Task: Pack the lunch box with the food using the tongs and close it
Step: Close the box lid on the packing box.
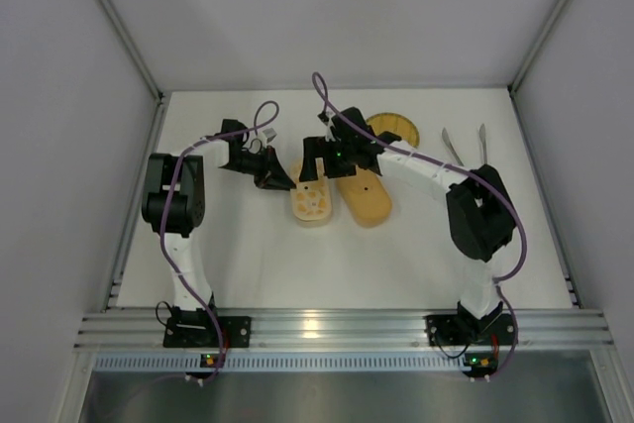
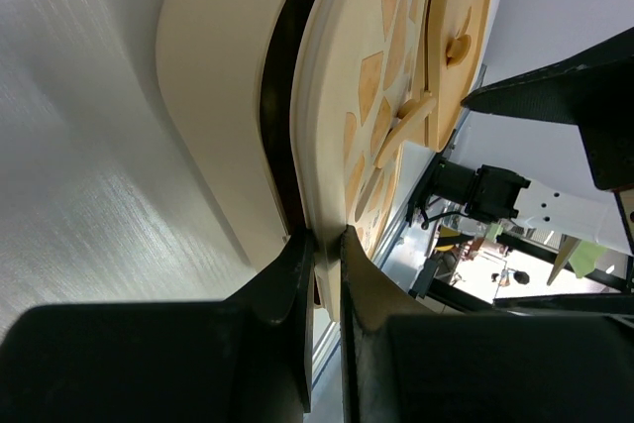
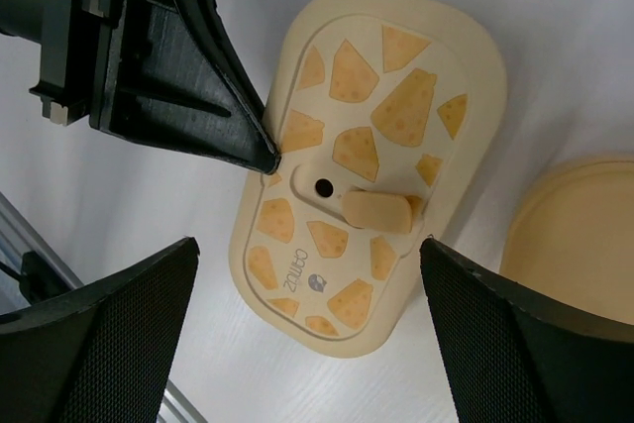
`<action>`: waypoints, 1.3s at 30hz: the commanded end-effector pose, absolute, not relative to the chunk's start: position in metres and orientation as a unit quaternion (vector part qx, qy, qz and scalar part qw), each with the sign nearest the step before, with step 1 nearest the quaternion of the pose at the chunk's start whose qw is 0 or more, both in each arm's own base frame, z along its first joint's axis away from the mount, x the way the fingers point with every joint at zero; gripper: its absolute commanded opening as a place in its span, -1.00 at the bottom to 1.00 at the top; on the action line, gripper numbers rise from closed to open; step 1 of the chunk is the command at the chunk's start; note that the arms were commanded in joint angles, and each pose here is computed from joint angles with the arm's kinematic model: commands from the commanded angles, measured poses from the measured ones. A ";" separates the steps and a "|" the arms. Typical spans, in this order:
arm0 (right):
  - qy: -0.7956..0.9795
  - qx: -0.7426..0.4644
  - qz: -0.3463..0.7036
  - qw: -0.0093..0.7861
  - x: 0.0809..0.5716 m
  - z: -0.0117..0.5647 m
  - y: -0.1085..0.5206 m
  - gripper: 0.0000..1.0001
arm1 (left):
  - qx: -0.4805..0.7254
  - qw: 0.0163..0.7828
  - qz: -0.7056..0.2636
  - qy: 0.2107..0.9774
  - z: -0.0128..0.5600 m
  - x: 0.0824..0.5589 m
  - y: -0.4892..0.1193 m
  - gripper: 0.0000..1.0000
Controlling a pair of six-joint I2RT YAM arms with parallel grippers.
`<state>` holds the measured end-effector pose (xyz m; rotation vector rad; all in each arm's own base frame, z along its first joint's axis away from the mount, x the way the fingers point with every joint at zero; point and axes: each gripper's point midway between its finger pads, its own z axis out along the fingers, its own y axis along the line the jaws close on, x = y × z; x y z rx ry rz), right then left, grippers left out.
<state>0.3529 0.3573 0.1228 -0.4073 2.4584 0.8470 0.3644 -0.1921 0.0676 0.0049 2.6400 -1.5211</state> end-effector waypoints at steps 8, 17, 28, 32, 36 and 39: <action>0.915 -0.153 0.239 0.287 0.365 0.120 0.373 0.62 | 0.009 0.053 -0.465 0.884 0.045 0.363 -0.183 -0.78; 0.921 -0.161 0.197 0.294 0.371 0.110 0.362 0.25 | 0.010 0.053 -0.467 0.883 0.045 0.364 -0.183 -0.78; 0.920 -0.205 0.144 0.303 0.373 0.095 0.364 0.32 | 0.008 0.051 -0.468 0.882 0.044 0.363 -0.184 -0.77; 0.921 -0.209 0.138 0.300 0.372 0.090 0.365 0.34 | 0.007 0.049 -0.467 0.883 0.043 0.362 -0.183 -0.77; 0.921 -0.212 0.132 0.300 0.373 0.089 0.365 0.36 | 0.006 0.049 -0.468 0.883 0.043 0.362 -0.183 -0.77; 0.922 -0.215 0.123 0.298 0.374 0.084 0.365 0.37 | 0.006 0.048 -0.468 0.882 0.043 0.361 -0.184 -0.77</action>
